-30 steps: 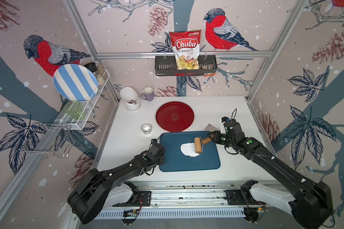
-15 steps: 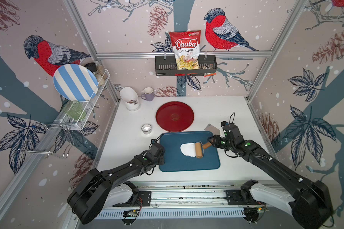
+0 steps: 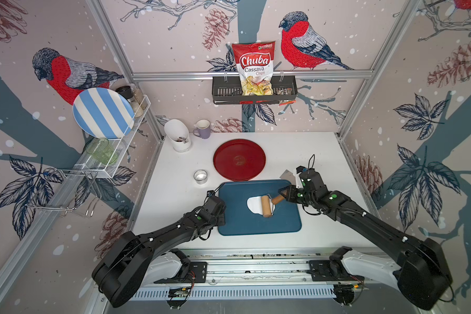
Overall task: Roll out the dumpling wrappers from the dough
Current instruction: Flatten out the dough on the work surface.
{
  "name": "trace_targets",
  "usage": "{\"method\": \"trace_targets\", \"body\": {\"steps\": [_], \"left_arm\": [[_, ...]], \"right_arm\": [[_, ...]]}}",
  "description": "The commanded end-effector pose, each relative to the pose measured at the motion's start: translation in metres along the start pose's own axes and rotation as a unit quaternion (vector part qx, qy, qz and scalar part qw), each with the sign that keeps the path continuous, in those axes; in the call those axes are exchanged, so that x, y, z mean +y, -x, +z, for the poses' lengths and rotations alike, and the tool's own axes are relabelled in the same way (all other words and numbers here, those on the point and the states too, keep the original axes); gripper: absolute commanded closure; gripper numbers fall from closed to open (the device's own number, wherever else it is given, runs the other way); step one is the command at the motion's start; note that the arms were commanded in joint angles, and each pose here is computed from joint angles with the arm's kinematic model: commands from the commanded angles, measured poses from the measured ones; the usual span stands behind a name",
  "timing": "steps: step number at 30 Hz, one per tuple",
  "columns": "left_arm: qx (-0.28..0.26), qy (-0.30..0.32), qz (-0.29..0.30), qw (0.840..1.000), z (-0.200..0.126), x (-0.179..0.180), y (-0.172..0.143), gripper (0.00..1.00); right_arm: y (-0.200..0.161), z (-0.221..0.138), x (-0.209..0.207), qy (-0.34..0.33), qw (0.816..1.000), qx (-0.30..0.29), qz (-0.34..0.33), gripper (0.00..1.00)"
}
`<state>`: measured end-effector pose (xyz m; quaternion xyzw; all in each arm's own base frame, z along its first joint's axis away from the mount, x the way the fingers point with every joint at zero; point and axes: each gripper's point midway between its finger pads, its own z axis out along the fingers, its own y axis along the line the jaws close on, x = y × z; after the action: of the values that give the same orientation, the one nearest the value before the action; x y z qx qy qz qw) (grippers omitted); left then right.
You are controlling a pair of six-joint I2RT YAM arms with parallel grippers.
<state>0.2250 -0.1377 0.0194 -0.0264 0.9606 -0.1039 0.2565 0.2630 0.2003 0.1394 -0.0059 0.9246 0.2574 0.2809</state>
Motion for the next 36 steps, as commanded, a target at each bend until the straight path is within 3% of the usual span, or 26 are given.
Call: {"method": "trace_targets", "body": {"steps": [1, 14, 27, 36], "left_arm": [[0.012, 0.028, 0.003, 1.0, 0.0, 0.013, -0.008, 1.0], [0.01, 0.029, -0.006, 1.0, -0.001, 0.018, -0.007, 1.0], [0.017, 0.024, 0.0, 1.0, 0.001, 0.015, -0.009, 1.0], [0.015, 0.022, 0.0, 1.0, 0.001, 0.014, -0.008, 1.0]], "right_arm": [[-0.006, -0.002, -0.009, -0.025, 1.0, 0.013, -0.005, 1.0], [0.006, -0.018, -0.031, -0.056, 0.998, -0.008, 0.005, 1.0], [-0.004, 0.002, -0.015, -0.01, 0.999, 0.026, 0.03, 1.0], [0.023, -0.018, -0.006, 0.0, 0.999, -0.028, 0.03, 1.0]]}}
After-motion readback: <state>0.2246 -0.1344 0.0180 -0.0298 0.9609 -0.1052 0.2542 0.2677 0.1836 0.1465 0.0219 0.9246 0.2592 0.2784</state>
